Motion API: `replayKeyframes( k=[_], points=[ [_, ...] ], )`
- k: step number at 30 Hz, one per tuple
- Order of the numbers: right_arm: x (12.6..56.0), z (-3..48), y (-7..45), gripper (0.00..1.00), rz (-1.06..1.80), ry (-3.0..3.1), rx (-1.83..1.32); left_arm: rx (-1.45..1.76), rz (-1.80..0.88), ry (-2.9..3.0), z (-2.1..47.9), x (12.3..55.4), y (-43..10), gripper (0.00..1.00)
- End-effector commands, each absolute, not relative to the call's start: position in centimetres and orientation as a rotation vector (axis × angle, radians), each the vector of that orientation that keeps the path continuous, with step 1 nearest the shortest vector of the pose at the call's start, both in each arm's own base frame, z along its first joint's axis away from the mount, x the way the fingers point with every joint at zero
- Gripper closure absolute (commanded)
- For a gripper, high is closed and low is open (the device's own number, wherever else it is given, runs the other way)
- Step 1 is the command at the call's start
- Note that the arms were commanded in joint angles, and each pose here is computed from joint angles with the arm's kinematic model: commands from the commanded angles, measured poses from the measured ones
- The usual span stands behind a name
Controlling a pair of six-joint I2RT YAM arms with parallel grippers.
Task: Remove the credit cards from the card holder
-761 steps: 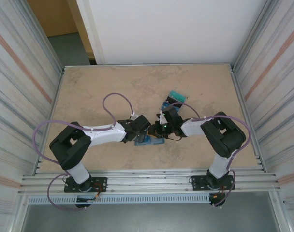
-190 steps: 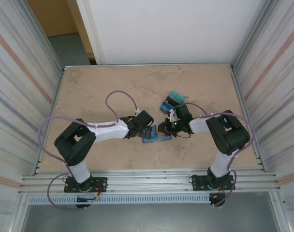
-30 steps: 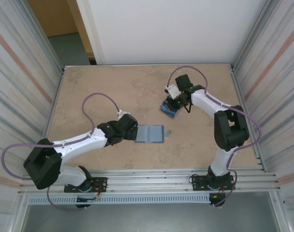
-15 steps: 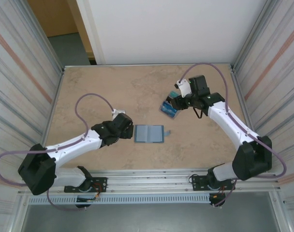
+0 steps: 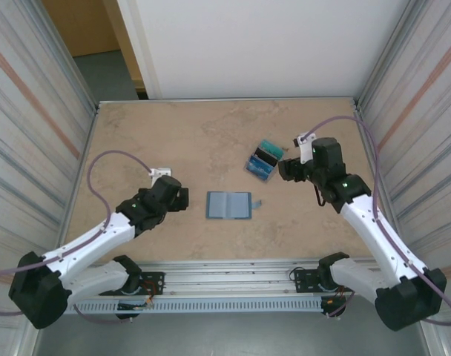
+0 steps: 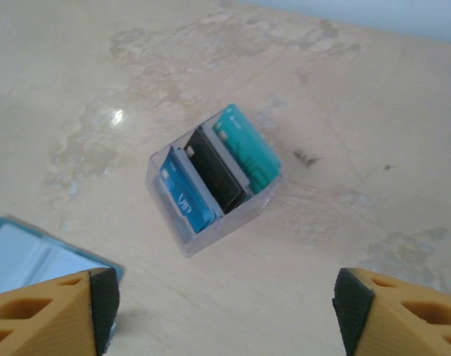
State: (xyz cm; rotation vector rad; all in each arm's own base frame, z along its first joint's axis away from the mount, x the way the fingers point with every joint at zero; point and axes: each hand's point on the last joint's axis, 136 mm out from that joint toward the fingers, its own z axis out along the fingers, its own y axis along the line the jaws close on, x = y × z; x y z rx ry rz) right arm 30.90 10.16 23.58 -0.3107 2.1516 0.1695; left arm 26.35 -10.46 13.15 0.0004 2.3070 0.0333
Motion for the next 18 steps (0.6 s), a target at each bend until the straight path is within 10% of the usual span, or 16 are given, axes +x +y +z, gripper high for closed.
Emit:
replayKeyframes(
  k=[1,3,18],
  points=[
    [30.4,24.6,7.8,0.12,0.105,2.099,-0.162,-0.029,0.08,2.267,13.6,26.1,-8.7,0.01],
    [29.9,24.6,7.1,0.0,0.088,2.085,-0.121,-0.052,0.077,2.248,13.8,26.0,-7.9,0.01],
    [27.6,25.5,0.3,0.01,-0.067,1.915,0.296,-0.144,0.161,2.054,17.3,26.3,-2.9,0.01]
  ],
)
